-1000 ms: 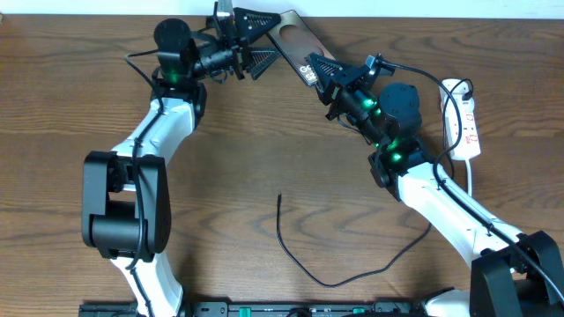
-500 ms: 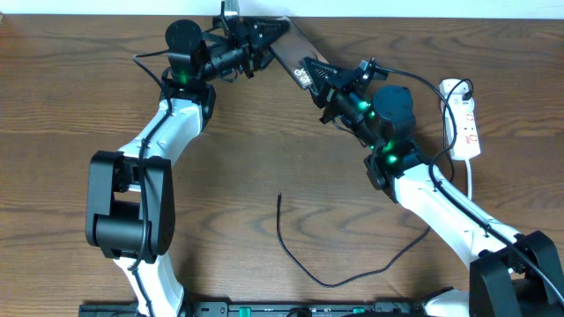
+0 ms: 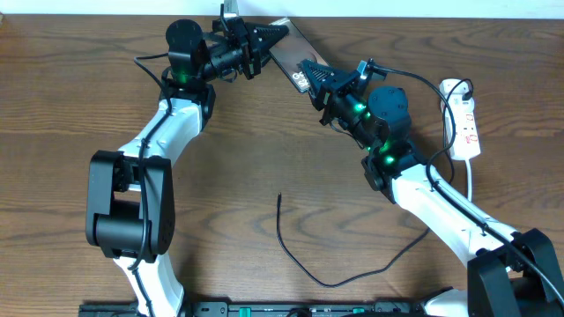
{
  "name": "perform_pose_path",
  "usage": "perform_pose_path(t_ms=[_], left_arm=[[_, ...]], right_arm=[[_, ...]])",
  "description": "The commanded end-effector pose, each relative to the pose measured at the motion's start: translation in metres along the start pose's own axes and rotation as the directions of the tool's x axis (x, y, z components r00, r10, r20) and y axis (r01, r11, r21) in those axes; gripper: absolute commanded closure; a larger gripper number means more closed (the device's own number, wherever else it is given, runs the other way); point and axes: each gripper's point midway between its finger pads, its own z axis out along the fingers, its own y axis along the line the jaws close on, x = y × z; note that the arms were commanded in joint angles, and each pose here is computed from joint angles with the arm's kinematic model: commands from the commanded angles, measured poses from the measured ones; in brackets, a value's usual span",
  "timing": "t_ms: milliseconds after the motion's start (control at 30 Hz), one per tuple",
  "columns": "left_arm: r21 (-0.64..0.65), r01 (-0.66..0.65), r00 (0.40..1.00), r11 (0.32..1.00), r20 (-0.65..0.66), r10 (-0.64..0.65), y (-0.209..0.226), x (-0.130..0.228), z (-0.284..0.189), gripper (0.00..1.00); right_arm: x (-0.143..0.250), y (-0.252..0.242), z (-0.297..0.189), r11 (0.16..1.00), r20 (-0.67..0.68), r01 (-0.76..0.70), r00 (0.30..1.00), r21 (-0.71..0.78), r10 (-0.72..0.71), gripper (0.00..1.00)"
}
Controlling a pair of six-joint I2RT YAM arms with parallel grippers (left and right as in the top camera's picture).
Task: Plug charger to phone and switch on socket
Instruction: 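Hold the phone upright with the right gripper and regrasp with the left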
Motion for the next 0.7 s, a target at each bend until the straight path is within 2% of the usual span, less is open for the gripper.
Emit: perform_pose_path(t_ms=[0,333,667], left_arm=[[0.028,-0.082,0.997,0.996,0.008,0.082,-0.0137,-0.0013,0.0010,0.92],[0.028,-0.082,0.997,0.996,0.004,0.082,-0.0137,-0.0007,0.0010,0.93],[0.025,-0.079,0.997,0.997,0.005,0.079,-0.0129,-0.0008,0.0010,0.93]], right_arm=[[0.0212,0.0133,0.0016,0.998,-0.053,-0.050,0.997,-0.028,0.048,0.99],[0.0256,0.0108,0.0015,0.990,-0.071,0.134,0.988,-0.029,-0.136,0.99],[0.0269,0.0053,0.0014,0.987,-0.084,0.158,0.984,-0.010,-0.158,0.99]])
